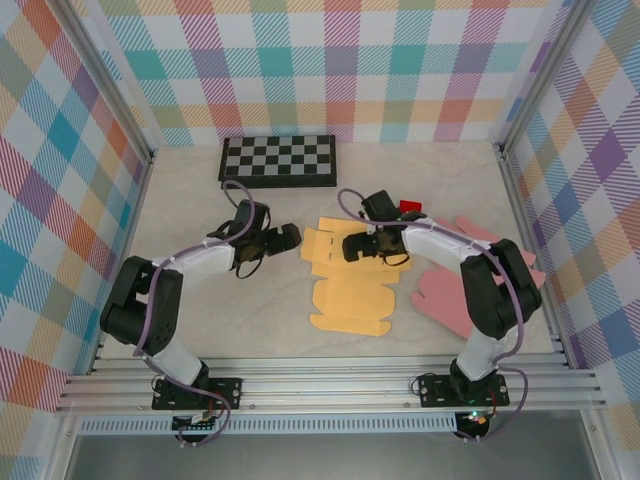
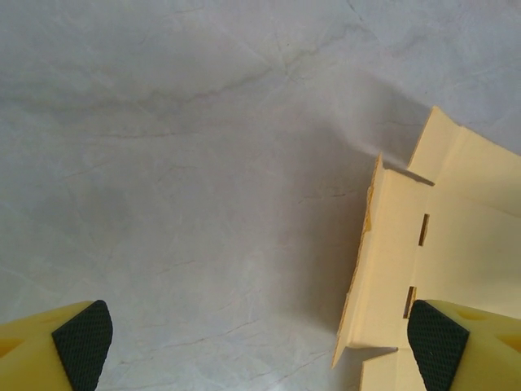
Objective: Fold the paper box
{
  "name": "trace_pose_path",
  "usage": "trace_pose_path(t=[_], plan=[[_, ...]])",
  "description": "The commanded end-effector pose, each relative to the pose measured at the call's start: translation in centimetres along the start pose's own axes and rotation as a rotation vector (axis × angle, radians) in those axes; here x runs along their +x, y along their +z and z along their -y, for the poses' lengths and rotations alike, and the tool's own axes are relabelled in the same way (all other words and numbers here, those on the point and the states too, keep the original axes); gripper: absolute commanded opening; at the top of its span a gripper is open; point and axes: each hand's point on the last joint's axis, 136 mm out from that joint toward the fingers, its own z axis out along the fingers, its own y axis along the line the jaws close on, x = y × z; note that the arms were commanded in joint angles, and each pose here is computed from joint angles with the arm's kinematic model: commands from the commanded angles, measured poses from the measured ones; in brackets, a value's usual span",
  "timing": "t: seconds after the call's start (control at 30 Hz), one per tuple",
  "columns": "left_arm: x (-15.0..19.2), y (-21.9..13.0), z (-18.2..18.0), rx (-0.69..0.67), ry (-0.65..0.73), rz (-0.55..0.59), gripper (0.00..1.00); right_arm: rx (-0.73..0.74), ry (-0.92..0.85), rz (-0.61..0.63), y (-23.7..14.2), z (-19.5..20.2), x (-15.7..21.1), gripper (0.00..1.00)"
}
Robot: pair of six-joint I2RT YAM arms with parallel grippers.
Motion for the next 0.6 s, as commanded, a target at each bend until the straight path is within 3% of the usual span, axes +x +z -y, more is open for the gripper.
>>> trace_pose_path(t=[0.0, 0.37, 0.57], plan=[[0.1, 0.0, 1.1, 0.023, 0.038, -0.032, 0.95, 0.001, -0.056, -0.014, 1.6, -0.5, 0.7, 1.0], [1.7, 1.6, 1.0, 0.048, 0.08, -0.108, 0.92, -0.23, -0.147, -0.067, 3.7, -6.9, 0.3, 1.0], [2.8, 2.1, 0.1, 0.036, 0.078, -0.132, 0.87, -0.286, -0.135, -0.014, 2.7, -8.6, -0.9, 1.0]])
